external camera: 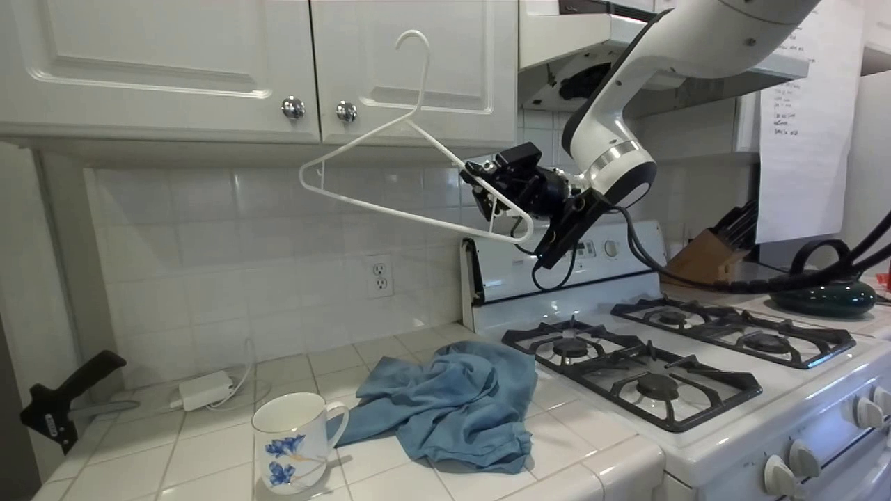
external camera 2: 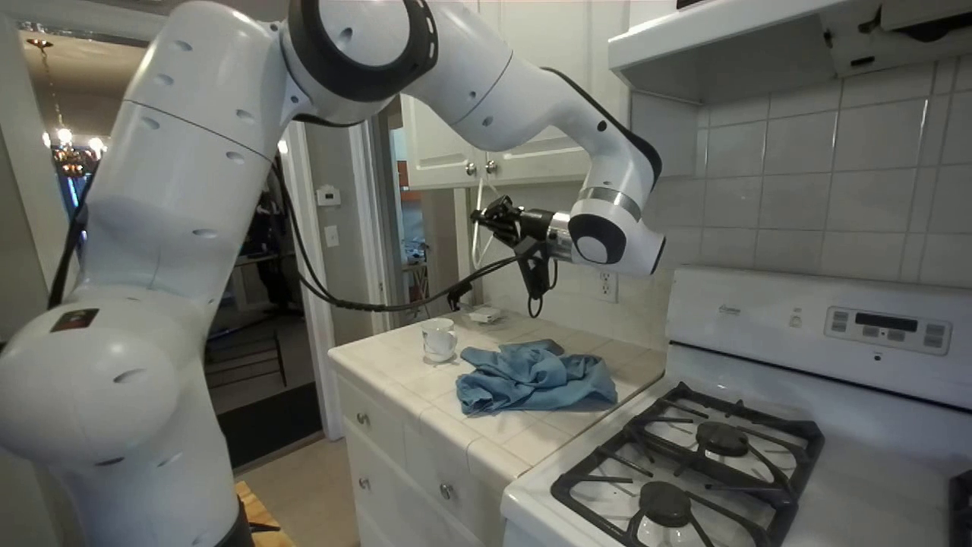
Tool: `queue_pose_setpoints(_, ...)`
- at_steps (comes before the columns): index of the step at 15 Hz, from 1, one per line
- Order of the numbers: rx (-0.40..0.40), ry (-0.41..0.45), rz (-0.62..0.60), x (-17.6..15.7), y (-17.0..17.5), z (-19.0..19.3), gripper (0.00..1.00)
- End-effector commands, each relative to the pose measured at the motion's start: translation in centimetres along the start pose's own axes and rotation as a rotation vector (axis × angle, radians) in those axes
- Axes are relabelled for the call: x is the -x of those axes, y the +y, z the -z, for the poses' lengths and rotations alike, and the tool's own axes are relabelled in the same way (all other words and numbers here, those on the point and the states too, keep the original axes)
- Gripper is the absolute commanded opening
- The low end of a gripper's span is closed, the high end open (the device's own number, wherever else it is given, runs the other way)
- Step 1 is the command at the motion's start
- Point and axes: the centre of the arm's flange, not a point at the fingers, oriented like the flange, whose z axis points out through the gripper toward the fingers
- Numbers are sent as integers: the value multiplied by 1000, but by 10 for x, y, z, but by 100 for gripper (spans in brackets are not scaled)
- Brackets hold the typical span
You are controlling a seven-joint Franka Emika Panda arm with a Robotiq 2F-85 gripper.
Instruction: Put the clothing hanger on the job of the cupboard
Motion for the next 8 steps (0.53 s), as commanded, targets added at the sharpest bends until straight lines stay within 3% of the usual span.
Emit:
queue_pose_setpoints(1,-115,17,-114,-13,16,-1,2)
queue_pose_setpoints(8,-247,2,-324,-1,39,-11,2)
